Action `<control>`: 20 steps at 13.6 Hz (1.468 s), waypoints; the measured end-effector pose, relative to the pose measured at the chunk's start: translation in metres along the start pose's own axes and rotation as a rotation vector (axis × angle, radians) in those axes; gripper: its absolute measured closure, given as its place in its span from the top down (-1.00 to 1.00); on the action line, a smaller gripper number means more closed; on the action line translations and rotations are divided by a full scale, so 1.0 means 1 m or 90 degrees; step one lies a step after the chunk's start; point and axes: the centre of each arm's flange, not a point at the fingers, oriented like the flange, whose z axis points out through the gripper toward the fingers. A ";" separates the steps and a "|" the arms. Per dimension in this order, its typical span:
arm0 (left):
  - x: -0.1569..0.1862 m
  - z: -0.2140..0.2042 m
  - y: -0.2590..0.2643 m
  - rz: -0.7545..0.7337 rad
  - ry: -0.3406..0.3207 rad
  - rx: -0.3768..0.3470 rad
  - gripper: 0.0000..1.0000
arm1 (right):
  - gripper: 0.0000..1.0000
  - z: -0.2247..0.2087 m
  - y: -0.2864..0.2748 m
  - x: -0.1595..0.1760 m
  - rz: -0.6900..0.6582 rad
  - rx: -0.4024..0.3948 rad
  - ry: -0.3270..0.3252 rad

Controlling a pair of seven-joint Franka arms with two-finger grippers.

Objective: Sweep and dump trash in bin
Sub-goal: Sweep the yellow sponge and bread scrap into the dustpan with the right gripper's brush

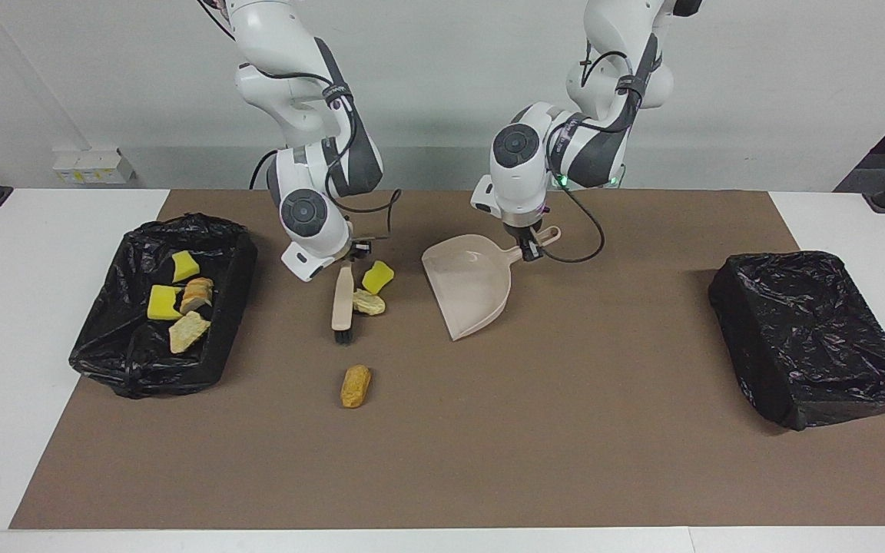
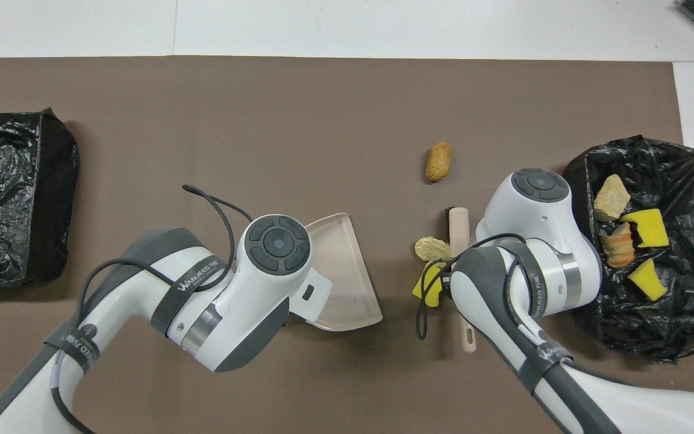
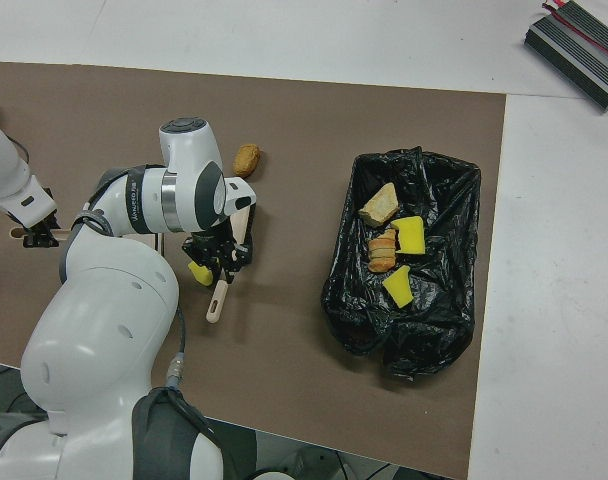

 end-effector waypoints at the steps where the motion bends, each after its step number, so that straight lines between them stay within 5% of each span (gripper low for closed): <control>1: -0.001 0.001 0.003 0.007 -0.001 0.002 -0.37 | -0.49 0.002 -0.013 -0.003 0.009 0.012 0.000; 5: -0.003 0.002 0.004 0.035 -0.003 0.004 -0.37 | -0.49 0.015 -0.082 -0.023 0.009 0.069 -0.006; 10: -0.005 0.002 0.005 0.051 -0.005 0.007 -0.37 | -0.49 0.013 -0.118 -0.035 -0.024 0.252 -0.057; 13: -0.006 0.003 0.005 0.051 -0.004 0.007 -0.37 | -0.49 0.001 -0.122 -0.037 -0.023 0.310 -0.059; 17: -0.007 0.006 0.006 0.068 -0.008 0.007 -0.37 | -0.49 -0.042 -0.081 -0.050 -0.024 0.322 -0.072; 20: -0.012 0.008 0.015 0.094 -0.024 0.020 -0.37 | -0.49 -0.047 -0.016 -0.049 -0.004 0.234 -0.088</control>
